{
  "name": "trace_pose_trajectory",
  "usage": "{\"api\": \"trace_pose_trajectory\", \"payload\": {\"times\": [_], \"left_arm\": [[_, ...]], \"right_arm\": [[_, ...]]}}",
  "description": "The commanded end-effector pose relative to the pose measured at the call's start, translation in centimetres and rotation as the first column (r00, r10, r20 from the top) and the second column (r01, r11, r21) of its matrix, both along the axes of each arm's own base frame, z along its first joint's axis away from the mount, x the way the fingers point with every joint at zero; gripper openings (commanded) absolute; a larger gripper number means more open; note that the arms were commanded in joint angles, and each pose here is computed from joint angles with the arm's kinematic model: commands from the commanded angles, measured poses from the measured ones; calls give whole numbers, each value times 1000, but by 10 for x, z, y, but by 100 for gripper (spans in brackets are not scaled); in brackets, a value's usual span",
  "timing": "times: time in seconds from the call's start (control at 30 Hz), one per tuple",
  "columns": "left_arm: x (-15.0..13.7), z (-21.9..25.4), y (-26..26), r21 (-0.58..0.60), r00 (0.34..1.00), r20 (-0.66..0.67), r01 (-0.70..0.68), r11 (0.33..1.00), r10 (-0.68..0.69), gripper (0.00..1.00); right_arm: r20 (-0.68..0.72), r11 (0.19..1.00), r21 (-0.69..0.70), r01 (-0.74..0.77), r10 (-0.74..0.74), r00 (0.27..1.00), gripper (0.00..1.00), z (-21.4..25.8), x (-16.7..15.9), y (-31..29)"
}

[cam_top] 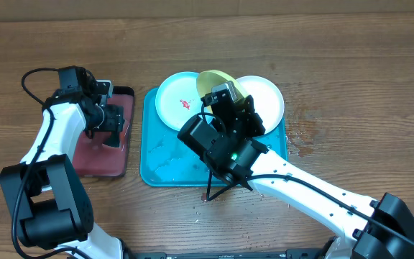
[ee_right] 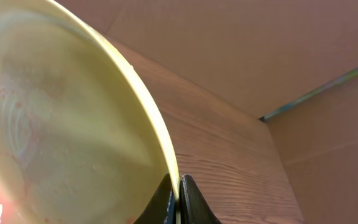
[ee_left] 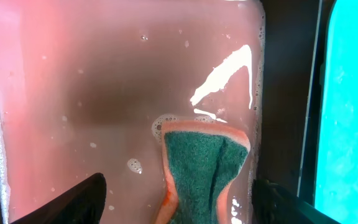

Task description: Clean dirty plates on tray and stack at the side

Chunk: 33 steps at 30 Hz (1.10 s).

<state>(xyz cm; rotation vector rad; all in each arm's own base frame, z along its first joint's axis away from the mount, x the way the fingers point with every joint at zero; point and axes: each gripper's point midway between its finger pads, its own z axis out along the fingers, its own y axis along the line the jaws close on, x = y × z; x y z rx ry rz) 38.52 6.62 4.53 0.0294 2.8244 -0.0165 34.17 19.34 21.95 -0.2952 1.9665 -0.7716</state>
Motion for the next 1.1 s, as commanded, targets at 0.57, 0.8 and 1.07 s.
{"api": "trace_pose_trajectory", "payload": {"times": [0.57,0.8,1.07], "left_arm": [[1,-48,-23,-53,995,-88,47,997,-52,4],[7,-13,-6,15,1000,-25,-14,1000,15,60],[-30,-14,-15,-15,986,-167,-9,1000,7,79]], "right_arm": [[72,999,52,13,-17,997,4,25,1,1],[32,991,136,-19,15,999,4,16,7,9],[-23,899,437,30,-22,999,4,21,21,-17]]}}
